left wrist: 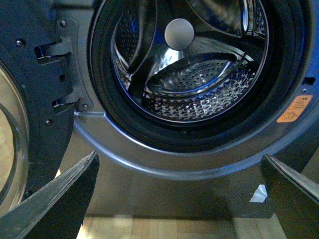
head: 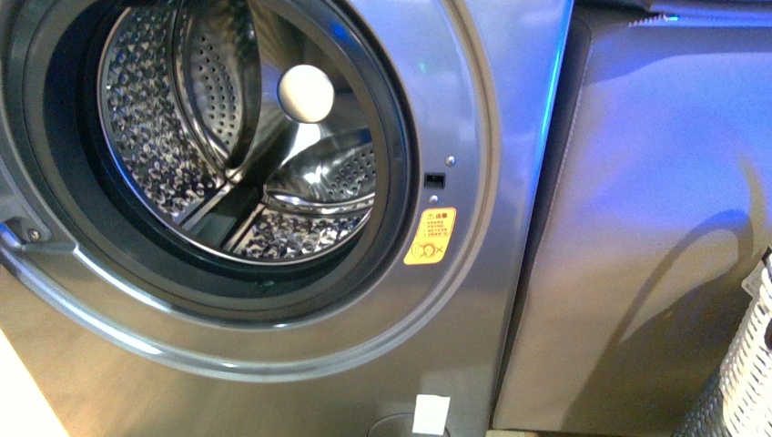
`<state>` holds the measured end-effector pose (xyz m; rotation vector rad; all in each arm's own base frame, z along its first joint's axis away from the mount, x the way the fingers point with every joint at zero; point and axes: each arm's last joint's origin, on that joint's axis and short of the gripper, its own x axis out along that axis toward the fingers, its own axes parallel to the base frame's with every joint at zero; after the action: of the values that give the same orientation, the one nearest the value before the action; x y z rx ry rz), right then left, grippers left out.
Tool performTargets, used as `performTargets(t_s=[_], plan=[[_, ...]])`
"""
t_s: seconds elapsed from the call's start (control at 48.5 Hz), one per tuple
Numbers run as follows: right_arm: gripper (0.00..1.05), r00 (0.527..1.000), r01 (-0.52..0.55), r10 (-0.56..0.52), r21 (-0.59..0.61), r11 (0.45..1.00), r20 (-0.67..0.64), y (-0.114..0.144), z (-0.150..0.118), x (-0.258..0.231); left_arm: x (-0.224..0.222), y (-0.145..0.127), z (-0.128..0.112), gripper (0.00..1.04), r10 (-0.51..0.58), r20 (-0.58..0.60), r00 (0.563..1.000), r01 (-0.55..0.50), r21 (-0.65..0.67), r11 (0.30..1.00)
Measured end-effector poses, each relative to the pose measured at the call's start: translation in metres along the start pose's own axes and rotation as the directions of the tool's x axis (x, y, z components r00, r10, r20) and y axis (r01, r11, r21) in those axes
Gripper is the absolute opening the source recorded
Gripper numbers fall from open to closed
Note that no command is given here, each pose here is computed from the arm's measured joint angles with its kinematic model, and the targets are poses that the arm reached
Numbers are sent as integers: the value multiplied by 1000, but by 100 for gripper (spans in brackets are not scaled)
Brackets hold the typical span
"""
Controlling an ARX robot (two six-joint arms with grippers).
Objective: Put clothes into washing machine
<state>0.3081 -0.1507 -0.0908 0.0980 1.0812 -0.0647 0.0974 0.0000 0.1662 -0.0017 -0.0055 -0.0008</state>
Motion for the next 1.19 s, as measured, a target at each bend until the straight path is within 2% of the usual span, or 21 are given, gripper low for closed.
performTargets(t_s=[0.433, 0.68, 1.195], plan=[[97, 1000, -6, 5, -40, 999, -21, 3, -3, 29, 0, 0, 0, 98, 0, 0, 1000, 0, 0, 1000], [97, 999, -14, 12, -73, 997, -38, -6, 1, 51, 0, 0, 0, 98, 0, 0, 1000, 0, 0, 1000], [97, 997, -63, 61, -49, 997, -40, -25, 13, 73, 0, 0, 0, 98, 0, 0, 1000, 0, 0, 1000]])
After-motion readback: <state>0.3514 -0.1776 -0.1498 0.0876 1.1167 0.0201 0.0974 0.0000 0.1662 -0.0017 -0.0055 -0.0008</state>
